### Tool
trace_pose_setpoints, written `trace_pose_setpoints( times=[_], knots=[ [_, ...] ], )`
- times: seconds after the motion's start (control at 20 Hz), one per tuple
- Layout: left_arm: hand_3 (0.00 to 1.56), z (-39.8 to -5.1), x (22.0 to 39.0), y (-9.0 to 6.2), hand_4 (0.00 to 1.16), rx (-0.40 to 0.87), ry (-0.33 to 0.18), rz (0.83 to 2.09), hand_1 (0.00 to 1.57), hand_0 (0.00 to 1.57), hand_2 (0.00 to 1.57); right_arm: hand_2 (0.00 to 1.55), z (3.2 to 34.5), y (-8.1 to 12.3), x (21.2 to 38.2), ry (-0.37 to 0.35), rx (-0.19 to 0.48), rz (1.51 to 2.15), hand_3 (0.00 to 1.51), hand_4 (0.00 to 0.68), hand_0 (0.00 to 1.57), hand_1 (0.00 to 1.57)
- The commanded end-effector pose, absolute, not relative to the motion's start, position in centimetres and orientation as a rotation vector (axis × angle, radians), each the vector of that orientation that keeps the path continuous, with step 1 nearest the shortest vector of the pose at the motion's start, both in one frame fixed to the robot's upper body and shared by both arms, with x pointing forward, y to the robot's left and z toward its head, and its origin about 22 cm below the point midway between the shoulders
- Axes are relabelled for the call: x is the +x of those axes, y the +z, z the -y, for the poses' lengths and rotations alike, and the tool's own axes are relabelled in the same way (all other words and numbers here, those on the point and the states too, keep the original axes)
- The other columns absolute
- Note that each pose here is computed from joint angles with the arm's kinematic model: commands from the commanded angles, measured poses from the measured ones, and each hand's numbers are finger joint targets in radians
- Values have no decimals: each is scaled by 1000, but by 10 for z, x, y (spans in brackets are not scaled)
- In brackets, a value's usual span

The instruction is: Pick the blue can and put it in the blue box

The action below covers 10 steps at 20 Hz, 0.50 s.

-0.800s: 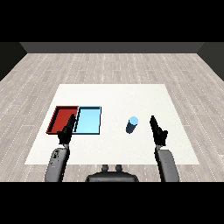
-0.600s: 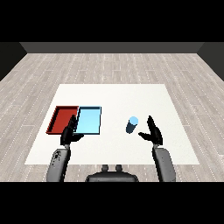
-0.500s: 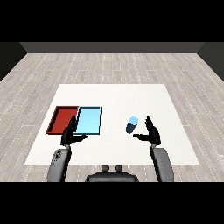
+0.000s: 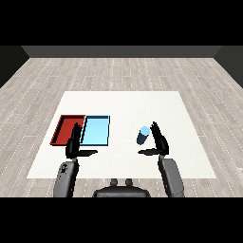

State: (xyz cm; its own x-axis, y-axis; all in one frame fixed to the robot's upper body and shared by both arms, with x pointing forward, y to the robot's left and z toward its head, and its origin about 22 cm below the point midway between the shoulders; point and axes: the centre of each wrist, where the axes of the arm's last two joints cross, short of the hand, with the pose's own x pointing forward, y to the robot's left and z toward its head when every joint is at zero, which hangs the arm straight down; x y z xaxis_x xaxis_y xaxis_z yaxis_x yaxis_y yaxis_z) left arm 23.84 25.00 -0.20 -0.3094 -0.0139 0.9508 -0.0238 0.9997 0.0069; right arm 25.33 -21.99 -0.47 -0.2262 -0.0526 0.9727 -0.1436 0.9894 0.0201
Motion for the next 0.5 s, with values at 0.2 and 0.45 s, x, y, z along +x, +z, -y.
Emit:
trace_pose_setpoints(
  times=[0.2, 0.45],
  knots=[
    [0, -234, 240, -13, 0, 34, 35, 1917, 0, 0, 0, 0, 239, -17, 250, 97, 154, 1807, 0, 0, 0, 0],
    [0, -248, 242, 7, 0, 28, 18, 1934, 0, 0, 0, 0, 243, -27, 259, 74, 175, 1823, 0, 0, 0, 0]
  ],
)
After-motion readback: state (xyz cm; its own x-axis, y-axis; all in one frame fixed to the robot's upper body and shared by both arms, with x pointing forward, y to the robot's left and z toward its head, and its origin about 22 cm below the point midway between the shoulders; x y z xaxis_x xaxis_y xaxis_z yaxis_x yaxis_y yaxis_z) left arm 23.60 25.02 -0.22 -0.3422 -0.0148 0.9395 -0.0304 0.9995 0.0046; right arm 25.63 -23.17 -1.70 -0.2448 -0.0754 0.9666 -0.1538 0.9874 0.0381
